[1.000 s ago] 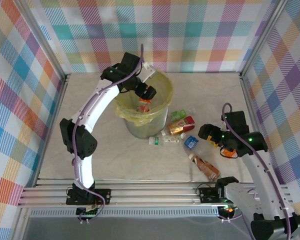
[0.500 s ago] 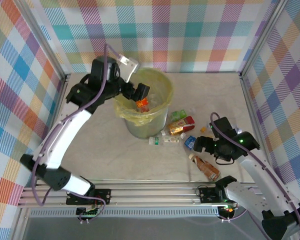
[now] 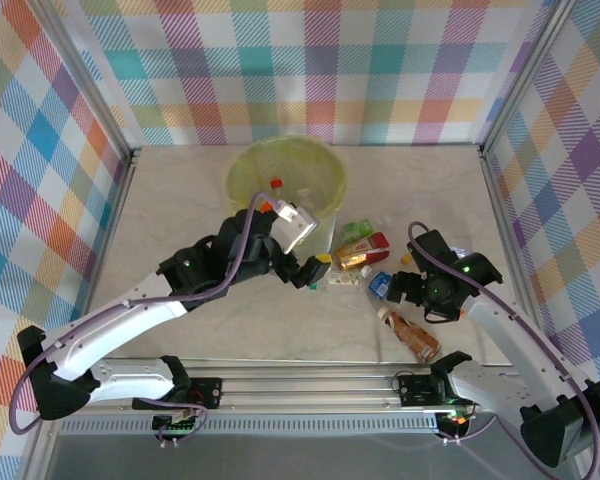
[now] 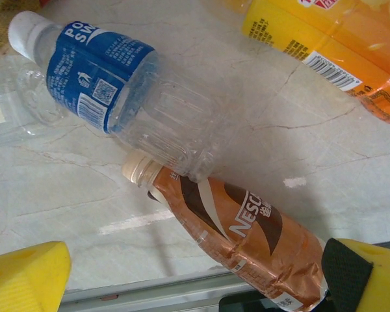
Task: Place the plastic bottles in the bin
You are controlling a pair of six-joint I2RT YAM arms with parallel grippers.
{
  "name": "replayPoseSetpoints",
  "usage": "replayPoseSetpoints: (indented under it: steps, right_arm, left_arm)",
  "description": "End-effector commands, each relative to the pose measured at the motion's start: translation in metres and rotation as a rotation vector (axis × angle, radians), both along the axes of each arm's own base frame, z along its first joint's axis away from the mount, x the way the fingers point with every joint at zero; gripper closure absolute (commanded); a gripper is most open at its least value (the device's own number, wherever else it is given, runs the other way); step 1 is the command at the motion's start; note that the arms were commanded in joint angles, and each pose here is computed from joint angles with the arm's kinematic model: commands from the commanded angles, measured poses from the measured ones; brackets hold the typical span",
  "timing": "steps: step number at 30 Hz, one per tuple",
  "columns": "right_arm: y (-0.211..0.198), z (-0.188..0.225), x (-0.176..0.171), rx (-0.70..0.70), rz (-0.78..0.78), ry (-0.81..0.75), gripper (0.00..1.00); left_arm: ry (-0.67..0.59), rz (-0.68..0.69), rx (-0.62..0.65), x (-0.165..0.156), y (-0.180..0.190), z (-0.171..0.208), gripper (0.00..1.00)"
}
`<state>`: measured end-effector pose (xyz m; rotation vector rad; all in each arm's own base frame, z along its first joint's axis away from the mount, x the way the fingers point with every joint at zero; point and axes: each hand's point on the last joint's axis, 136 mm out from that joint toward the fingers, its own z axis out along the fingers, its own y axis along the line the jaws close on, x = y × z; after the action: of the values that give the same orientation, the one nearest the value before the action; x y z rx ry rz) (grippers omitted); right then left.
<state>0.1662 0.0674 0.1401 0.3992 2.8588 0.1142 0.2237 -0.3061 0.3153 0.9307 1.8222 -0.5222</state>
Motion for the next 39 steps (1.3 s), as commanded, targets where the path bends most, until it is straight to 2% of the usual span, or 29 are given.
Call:
replayPoseSetpoints:
  steps: [1, 6, 17, 21, 27, 35, 39]
  right_arm:
    - [-0.009, -0.001, -0.012, -0.016, -0.054, 0.021, 0.0]
    - [-0.014, -0.013, -0.027, 0.008, -0.144, 0.042, 0.0]
    - [-0.048, -0.033, -0.044, -0.068, -0.398, 0.008, 0.0]
    - [-0.048, -0.043, -0.043, -0.066, -0.4, 0.026, 0.0]
    - [-0.03, -0.065, -0.036, 0.088, -0.396, 0.071, 0.0]
    - [-0.021, -0.07, -0.033, 0.144, -0.385, 0.077, 0.0]
    - [-0.013, -0.074, -0.033, 0.195, -0.378, 0.083, 0.0]
  left_arm:
    - [-0.059, 0.023, -0.097, -0.006, -0.003, 0.015, 0.0]
    - [-0.042, -0.006, -0.111, -0.019, -0.008, -0.005, 0.0]
    - [-0.08, -0.026, -0.127, -0.026, -0.019, -0.03, 0.0]
    - [-0.125, -0.078, -0.127, -0.035, -0.031, -0.045, 0.0]
    - [-0.219, -0.084, -0.062, -0.043, -0.054, -0.083, 0.0]
    - [-0.307, -0.132, 0.065, -0.064, -0.117, -0.144, 0.0]
    - [-0.309, -0.169, 0.1, -0.079, -0.146, -0.172, 0.0]
